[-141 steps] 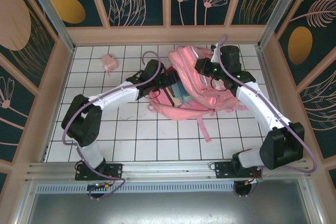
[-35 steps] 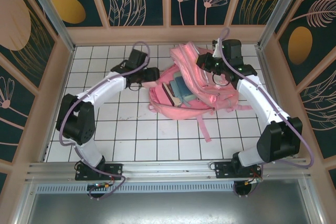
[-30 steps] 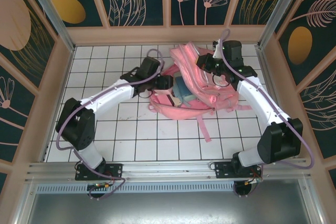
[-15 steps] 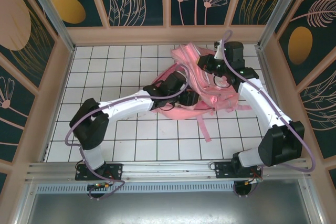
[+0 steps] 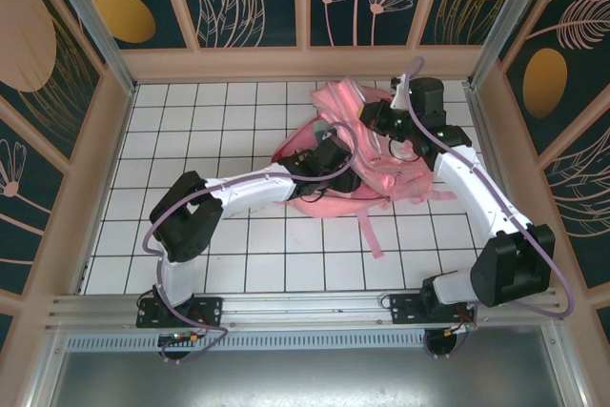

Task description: Pack the student bag

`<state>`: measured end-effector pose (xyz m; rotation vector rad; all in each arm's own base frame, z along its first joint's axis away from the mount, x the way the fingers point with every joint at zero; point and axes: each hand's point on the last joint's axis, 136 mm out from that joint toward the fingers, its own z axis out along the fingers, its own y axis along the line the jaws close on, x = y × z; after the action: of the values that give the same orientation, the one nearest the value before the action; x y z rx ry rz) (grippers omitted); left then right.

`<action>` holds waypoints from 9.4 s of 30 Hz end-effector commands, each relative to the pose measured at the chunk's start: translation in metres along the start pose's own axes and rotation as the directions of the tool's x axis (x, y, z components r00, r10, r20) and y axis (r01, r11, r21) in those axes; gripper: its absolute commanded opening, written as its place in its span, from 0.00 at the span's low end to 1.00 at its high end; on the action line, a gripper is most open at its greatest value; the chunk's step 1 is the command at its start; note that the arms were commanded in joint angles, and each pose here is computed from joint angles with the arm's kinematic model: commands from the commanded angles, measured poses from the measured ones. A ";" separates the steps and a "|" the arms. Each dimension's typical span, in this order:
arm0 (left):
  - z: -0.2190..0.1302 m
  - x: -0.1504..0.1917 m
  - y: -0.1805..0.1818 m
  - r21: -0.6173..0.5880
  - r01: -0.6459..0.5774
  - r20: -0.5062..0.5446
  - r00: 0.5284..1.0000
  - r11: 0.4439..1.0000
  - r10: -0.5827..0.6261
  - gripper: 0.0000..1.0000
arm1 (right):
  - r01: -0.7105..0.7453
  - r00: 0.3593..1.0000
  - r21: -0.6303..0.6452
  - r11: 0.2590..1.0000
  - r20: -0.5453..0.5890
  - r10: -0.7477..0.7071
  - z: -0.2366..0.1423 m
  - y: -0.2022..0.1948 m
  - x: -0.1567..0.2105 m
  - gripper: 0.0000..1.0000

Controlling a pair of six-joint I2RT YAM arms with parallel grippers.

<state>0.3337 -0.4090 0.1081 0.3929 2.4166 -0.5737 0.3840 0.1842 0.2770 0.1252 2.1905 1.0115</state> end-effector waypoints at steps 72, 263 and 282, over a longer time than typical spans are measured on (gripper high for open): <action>0.027 -0.119 0.158 -0.062 0.120 -0.025 0.992 0.991 -0.122 0.85 | -0.203 0.975 0.297 0.933 -0.029 0.221 -0.016 -0.101 0.173 0.35; 0.016 0.022 0.091 0.013 0.612 0.010 0.791 0.791 -0.612 0.00 | 0.195 0.971 0.427 0.883 -0.208 -0.113 0.095 -0.132 0.206 0.00; -0.042 0.021 0.260 -0.249 0.693 0.241 0.721 0.677 -0.650 0.00 | 0.188 0.980 0.633 0.751 -0.170 -0.103 0.000 -0.172 0.205 0.00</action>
<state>0.3933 -0.2316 0.0578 -0.6228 2.4375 -0.7447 0.2786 0.1846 0.0537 0.1277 2.5011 0.3501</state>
